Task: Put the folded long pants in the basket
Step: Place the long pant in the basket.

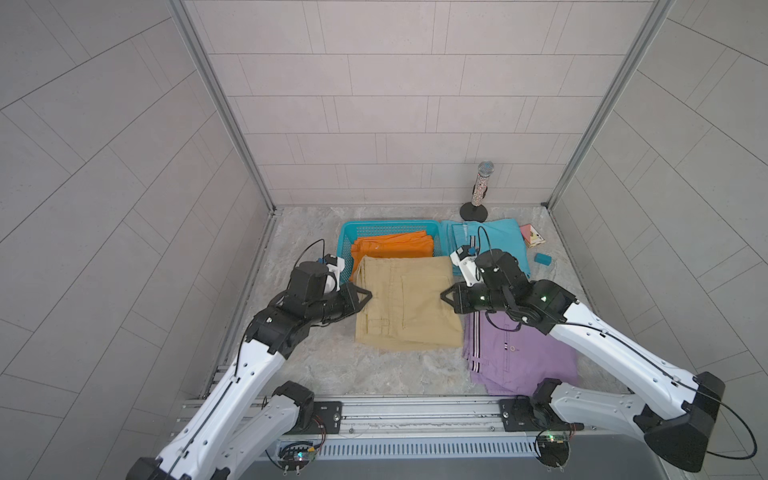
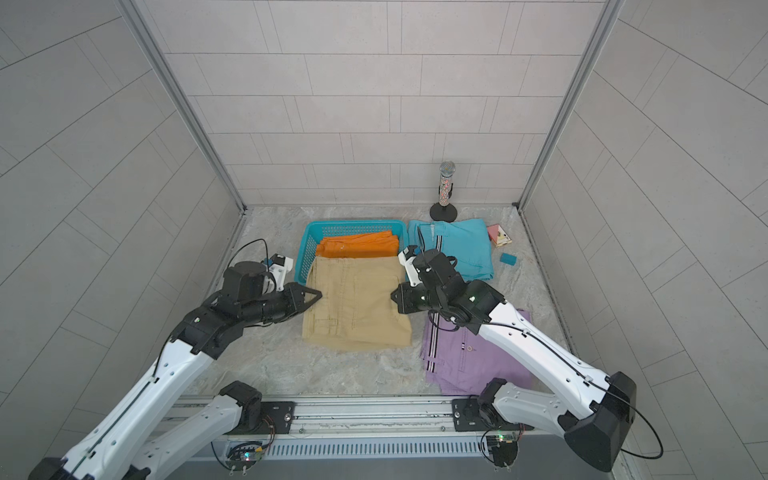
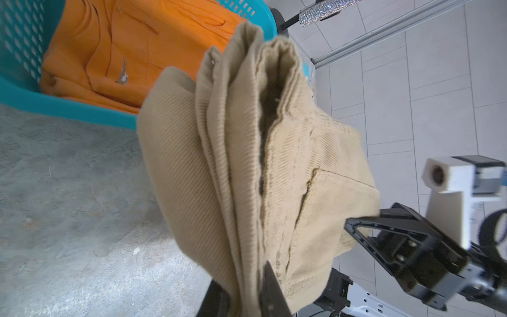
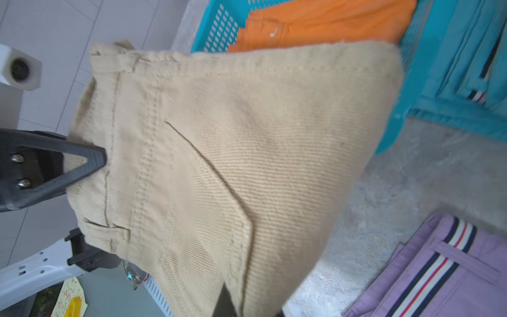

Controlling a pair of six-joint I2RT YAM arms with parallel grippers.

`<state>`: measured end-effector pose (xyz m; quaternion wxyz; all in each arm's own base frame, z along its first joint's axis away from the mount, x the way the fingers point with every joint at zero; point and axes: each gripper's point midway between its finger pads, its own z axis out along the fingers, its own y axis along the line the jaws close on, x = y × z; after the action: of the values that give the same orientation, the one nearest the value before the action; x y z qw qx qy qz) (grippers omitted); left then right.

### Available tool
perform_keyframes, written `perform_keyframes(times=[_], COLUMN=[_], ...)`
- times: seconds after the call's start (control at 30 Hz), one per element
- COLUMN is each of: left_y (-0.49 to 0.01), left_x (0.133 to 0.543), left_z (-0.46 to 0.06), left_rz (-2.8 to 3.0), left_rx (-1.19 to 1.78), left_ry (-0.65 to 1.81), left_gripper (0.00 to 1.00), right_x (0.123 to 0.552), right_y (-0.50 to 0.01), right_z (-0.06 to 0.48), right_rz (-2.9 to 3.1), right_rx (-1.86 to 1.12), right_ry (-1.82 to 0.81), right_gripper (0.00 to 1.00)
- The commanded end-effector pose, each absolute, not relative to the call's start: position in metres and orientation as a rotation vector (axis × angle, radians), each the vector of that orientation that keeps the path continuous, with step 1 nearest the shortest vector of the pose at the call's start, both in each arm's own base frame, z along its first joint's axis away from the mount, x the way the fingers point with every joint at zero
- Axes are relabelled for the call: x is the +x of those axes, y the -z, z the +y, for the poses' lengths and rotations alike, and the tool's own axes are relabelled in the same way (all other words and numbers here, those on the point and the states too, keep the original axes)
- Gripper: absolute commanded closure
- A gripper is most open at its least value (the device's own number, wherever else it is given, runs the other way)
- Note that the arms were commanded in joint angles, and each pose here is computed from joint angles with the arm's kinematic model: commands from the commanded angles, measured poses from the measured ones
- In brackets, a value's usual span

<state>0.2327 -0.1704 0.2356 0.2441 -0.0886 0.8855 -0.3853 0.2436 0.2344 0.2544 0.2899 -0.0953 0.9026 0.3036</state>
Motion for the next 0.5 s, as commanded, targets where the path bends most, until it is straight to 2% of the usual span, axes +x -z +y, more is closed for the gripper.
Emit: perform_keyframes(times=[0.0,0.27,0.37,0.47], left_y=[-0.249,-0.276,-0.269,-0.253], left_x=[0.254,0.328,0.353,0.373], left_z=[-0.172,-0.159,-0.147,-0.13], left_rz=[2.428,2.401,2.43,2.497], left_rx=[-0.144,-0.211,-0.275,-0.328], left_ry=[0.986,0.995,0.995,0.884], left_gripper=[1.0,1.0,1.0,1.0], right_x=[0.271,0.341,0.361,0.382], right_y=[-0.277,-0.288,-0.287,-0.28], right_z=[0.233,0.245,0.249,0.254], right_rz=[2.354,2.341,2.346,2.361], right_rx=[-0.262,-0.194,-0.177,-0.168], right_ry=[-0.772,-0.768,-0.76,-0.751], right_gripper=[1.0,1.0,1.0,1.0])
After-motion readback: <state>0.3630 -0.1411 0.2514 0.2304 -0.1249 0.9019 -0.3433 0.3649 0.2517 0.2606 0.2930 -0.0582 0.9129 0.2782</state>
